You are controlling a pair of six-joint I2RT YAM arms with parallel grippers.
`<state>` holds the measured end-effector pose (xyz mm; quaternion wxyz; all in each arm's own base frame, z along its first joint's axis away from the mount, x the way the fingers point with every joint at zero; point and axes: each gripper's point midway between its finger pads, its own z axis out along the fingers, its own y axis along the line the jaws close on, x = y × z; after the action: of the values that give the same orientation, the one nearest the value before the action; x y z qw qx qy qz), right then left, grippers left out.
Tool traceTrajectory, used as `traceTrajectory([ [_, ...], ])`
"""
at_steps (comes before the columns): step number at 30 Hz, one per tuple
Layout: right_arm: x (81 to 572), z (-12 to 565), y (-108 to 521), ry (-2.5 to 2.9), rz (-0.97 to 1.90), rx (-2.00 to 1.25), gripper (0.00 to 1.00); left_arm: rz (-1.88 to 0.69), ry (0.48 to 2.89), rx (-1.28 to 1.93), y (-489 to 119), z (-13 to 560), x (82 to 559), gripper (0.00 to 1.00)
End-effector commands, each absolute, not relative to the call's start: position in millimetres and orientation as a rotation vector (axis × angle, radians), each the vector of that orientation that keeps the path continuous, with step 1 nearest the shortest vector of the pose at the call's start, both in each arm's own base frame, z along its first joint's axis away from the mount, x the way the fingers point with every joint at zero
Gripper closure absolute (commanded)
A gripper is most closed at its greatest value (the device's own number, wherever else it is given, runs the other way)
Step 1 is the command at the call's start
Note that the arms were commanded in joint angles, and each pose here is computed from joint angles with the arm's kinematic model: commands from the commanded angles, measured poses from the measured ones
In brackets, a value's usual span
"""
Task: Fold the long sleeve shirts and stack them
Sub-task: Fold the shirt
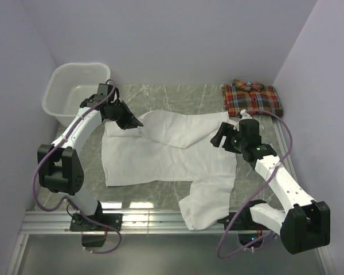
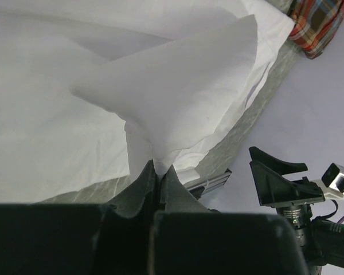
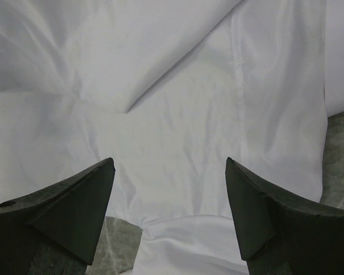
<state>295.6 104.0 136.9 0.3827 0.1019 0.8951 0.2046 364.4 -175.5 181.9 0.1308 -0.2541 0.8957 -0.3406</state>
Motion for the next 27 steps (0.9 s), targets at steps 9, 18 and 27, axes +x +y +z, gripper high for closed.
traceTrajectory([
  [9,299.7,133.7,109.7,2.257,0.557,0.229,0.15,-0.537,2.566,-0.881,-109.6,140.0,377.2,0.68],
  [18,297.7,132.5,111.0,2.257,0.561,0.213,0.15,-0.433,2.499,-0.75,-91.6,137.7,406.7,0.31],
  [27,297.1,125.6,116.7,2.269,0.588,0.19,0.15,-0.322,2.48,-0.632,-77.2,114.8,413.2,0.33],
])
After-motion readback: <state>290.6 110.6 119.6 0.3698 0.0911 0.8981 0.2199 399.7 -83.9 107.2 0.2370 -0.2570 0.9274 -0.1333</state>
